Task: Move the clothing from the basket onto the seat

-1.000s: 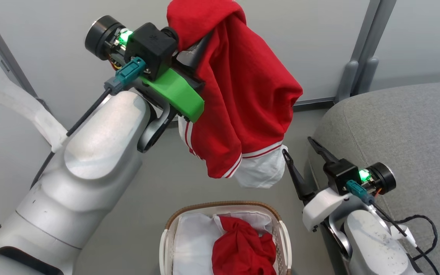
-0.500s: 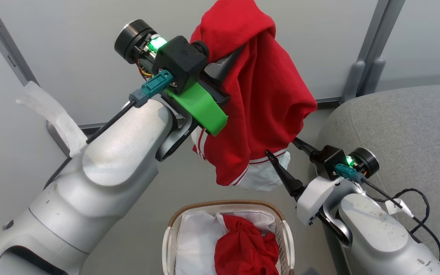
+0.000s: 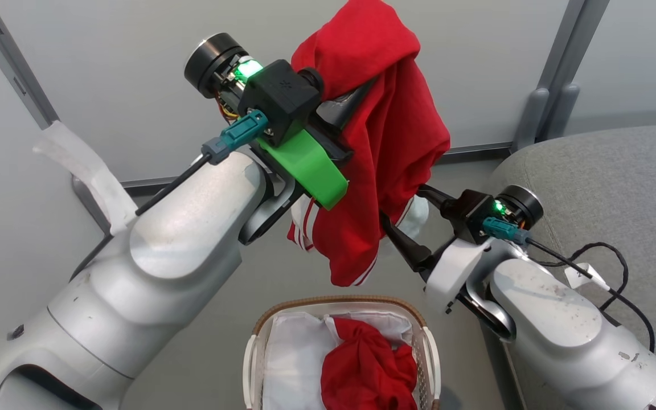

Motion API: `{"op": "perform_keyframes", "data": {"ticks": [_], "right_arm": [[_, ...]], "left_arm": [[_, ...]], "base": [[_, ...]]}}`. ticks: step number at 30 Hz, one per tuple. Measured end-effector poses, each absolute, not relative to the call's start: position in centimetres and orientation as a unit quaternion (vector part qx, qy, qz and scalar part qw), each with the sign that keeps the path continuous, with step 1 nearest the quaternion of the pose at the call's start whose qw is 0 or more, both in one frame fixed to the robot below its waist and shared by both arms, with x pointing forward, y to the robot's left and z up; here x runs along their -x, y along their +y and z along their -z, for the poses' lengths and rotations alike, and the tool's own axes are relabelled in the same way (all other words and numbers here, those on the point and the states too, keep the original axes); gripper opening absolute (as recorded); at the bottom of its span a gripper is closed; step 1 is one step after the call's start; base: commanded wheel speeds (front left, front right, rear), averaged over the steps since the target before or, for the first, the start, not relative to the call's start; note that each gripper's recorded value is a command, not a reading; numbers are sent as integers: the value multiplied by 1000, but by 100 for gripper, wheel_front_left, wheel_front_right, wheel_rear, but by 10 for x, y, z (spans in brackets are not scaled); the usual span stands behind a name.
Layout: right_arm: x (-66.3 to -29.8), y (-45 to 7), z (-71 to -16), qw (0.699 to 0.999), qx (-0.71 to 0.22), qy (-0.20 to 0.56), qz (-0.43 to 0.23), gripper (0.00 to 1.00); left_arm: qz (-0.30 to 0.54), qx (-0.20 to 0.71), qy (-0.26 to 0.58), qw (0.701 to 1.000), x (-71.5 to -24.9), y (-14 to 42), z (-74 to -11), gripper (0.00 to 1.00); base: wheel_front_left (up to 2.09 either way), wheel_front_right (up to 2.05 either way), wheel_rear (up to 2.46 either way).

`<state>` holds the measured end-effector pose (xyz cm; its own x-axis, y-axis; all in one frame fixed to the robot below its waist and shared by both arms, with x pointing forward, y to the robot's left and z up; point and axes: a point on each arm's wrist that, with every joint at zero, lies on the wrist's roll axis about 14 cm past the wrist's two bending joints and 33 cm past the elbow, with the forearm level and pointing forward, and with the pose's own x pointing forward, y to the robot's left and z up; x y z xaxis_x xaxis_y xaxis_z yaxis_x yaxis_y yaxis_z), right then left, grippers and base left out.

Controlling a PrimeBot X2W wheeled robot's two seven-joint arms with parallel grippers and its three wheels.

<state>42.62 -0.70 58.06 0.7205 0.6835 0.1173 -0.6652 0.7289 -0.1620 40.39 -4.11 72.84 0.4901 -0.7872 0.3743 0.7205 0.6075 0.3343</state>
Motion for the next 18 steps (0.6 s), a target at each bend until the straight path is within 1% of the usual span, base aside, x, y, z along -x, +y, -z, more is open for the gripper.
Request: {"op": "perform_keyframes", "data": {"ticks": [1,2,3,5,6,12,18], "right_arm": [[-425,-4,-582,924,54,-85,-368,100],[-425,-1,-582,923,51,-85,-371,80],[-424,1,-582,923,50,-85,-372,41],[-426,4,-584,923,48,-86,-372,20],[-427,6,-585,923,45,-87,-372,1],[-437,5,-599,930,29,-105,-352,0],[-439,2,-601,932,31,-112,-343,0]], "left_arm": [[439,-66,-250,860,-404,-42,-728,0],[440,-65,-250,860,-404,-42,-727,0],[440,-65,-249,860,-404,-42,-727,0],[441,-60,-248,860,-404,-43,-727,0],[442,-58,-248,860,-404,-43,-727,0],[441,-50,-247,862,-405,-41,-727,0],[428,-43,-242,870,-411,-31,-725,0]], "base": [[0,0,0],[0,0,0],[0,0,0],[0,0,0],[0,0,0],[0,0,0],[0,0,0]]}}
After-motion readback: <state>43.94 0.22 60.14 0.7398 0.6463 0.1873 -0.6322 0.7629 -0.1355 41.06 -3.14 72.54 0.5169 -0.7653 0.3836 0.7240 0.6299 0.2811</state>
